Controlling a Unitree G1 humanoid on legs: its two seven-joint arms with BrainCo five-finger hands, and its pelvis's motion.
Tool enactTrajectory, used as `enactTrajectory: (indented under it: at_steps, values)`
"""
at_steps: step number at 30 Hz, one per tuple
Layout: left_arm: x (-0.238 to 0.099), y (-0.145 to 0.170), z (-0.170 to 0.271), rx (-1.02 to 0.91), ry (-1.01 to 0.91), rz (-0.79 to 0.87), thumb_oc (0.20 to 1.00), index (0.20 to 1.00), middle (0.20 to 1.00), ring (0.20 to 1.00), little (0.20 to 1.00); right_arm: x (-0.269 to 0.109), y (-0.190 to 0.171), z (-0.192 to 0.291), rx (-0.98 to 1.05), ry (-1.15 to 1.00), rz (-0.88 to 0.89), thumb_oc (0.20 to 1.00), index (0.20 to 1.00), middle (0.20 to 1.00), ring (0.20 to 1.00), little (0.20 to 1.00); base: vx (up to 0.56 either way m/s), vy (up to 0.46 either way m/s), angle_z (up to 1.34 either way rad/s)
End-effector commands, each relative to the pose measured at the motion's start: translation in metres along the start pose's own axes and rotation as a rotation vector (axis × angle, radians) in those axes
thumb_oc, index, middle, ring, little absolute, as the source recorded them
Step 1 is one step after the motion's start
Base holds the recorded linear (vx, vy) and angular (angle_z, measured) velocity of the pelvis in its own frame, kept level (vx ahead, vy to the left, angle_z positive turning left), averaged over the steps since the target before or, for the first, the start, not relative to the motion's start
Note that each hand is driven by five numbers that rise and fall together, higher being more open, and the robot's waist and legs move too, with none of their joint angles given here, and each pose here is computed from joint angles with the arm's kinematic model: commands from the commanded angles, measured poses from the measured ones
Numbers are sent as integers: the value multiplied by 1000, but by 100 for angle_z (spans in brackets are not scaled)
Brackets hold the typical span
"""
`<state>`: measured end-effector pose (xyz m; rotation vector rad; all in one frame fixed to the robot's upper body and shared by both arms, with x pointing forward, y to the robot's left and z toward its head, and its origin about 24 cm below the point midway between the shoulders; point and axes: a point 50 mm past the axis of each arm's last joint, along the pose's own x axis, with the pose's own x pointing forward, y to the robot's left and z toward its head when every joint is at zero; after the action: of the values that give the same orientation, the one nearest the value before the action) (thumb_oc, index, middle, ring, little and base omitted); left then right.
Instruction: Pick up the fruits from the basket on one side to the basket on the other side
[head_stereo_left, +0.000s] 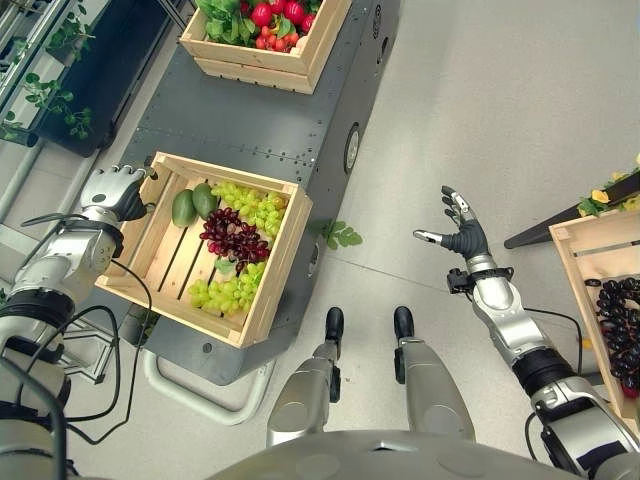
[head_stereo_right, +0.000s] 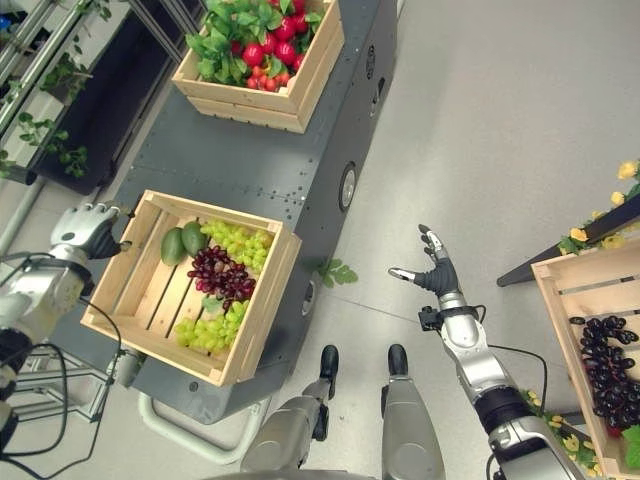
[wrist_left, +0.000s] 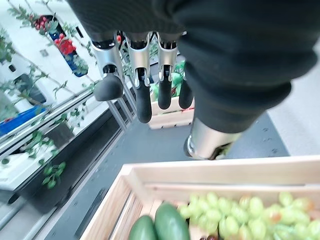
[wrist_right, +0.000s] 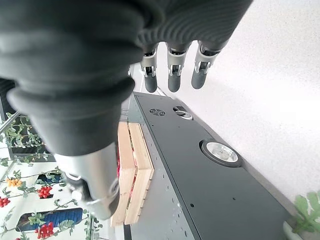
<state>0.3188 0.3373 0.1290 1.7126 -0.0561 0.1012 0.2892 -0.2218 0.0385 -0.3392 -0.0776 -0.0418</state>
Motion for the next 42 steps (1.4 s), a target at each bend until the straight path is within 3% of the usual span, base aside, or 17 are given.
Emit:
enactTrajectory:
  at_steps: [1,4,5,6,11,18,29,42]
  values:
    - [2,20,-13,-3,51,104,200,200,200,200,200,-7,9,8,51,-60,33,1000,1000,1000,1000,1000,0,0,0]
    - [3,15,-10,-21,53,97,200,200,200,200,200,-7,11,9,52,-63,38,1000,1000,1000,1000,1000,-12,0,-1]
    - [4,12,-6,-51,46,84,774,774,774,774,774,-7,12,8,50,-57,35,1000,1000,1000,1000,1000,0,0,0]
    - [4,13,-6,-52,46,84,1000,1000,1000,1000,1000,-7,12,8,50,-57,35,1000,1000,1000,1000,1000,0,0,0]
    - [2,-1,10,-191,-11,-14,1000,1000,1000,1000,1000,-9,11,1,60,-21,19,1000,1000,1000,1000,1000,-1,1,-2]
    - [-8,-19,8,-225,16,-63,1000,1000,1000,1000,1000,-3,8,17,71,-94,7,1000,1000,1000,1000,1000,-59,25,-6]
    - [-7,-20,2,-277,69,-38,1000,1000,1000,1000,1000,5,10,55,177,-264,-100,1000,1000,1000,1000,1000,-80,27,-11]
    - [-3,-20,4,-269,48,-98,1000,1000,1000,1000,1000,11,9,64,186,-303,-146,1000,1000,1000,1000,1000,-30,-8,2]
